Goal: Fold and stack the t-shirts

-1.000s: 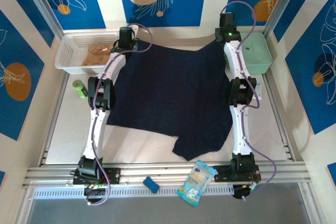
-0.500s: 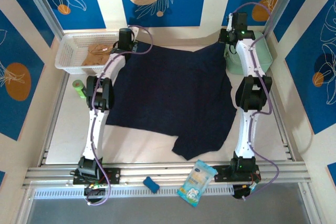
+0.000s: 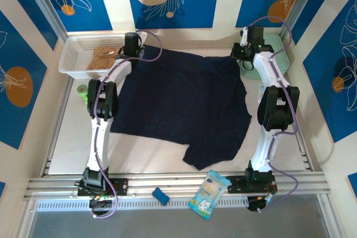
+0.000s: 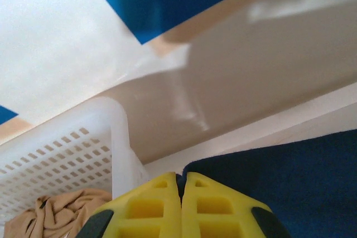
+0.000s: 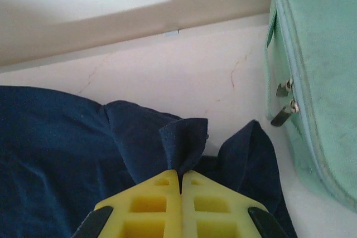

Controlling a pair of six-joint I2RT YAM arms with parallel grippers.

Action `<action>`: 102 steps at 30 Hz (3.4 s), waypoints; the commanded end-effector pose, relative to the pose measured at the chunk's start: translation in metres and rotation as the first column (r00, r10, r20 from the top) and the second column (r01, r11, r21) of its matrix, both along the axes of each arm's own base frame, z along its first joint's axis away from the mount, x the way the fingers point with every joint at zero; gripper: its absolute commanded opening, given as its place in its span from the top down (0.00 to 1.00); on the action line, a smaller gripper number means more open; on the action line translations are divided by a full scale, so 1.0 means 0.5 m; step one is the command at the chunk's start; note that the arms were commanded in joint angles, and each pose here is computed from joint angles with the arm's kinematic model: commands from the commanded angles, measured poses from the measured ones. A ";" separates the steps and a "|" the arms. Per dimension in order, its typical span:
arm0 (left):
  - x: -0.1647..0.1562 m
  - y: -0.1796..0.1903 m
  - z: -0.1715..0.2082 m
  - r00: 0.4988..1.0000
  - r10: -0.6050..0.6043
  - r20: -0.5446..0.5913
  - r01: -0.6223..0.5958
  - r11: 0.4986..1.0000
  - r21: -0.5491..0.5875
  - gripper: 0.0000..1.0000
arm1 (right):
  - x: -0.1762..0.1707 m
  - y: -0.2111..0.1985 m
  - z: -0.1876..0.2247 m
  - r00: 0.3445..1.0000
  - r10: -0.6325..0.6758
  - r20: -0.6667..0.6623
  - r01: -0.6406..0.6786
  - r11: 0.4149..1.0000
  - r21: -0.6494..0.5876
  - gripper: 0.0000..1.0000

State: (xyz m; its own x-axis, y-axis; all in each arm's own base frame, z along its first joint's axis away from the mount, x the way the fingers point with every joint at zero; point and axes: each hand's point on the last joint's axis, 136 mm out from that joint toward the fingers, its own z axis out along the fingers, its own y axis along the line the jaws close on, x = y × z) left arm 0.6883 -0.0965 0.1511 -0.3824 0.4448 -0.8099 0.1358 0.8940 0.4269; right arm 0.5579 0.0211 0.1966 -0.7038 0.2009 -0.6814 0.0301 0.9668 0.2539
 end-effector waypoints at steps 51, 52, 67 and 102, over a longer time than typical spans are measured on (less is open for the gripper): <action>-0.216 0.040 -0.040 0.995 0.004 -0.097 0.009 0.991 0.135 0.95 | -0.298 0.023 -0.079 0.993 -0.022 -0.120 0.030 0.997 0.067 1.00; -0.221 0.041 -0.047 0.994 0.008 -0.107 0.007 0.990 0.139 0.95 | -0.302 0.025 -0.084 0.991 -0.020 -0.129 0.029 0.998 0.065 1.00; -0.294 0.049 -0.064 0.986 0.006 -0.168 0.016 0.992 0.127 0.41 | -0.350 0.057 -0.208 0.933 -0.025 -0.359 0.006 0.998 -0.055 1.00; -0.553 -0.152 0.222 0.972 -0.126 -0.199 0.043 0.926 -0.376 0.00 | -0.158 0.146 -0.230 0.861 0.231 -0.452 -0.248 0.968 0.022 0.58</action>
